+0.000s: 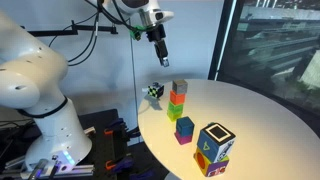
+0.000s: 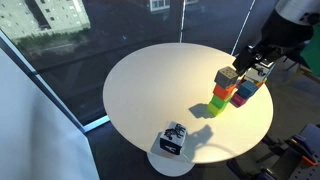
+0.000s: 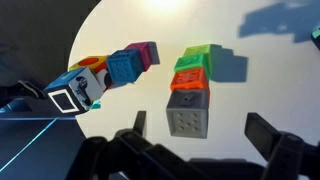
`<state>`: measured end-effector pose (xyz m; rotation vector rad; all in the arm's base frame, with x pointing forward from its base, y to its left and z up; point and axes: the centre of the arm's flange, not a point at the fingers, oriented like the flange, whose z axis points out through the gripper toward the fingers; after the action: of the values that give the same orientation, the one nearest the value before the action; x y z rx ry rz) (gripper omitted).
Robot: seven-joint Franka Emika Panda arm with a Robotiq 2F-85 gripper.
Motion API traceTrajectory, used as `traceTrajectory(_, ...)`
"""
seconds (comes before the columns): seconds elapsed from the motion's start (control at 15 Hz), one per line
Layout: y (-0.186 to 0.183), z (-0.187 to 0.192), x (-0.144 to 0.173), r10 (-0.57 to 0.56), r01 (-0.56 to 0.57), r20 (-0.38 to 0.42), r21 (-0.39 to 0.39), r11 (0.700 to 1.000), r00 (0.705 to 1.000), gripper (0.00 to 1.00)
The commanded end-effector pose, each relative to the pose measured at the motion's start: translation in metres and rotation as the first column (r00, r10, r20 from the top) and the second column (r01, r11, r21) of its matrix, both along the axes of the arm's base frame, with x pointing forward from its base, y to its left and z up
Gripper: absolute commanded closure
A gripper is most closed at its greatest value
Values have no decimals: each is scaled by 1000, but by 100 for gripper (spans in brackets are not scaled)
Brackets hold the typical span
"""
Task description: Put the gray building block on the blue building block
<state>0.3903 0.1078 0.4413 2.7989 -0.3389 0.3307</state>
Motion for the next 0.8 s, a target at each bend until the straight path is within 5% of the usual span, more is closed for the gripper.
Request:
traceTrajectory(0.0, 0, 0, 0, 0, 0, 0, 0, 1000, 1000, 0)
traceTrajectory(0.73, -7, 8, 11, -7, 8, -15, 58, 998, 1000, 0)
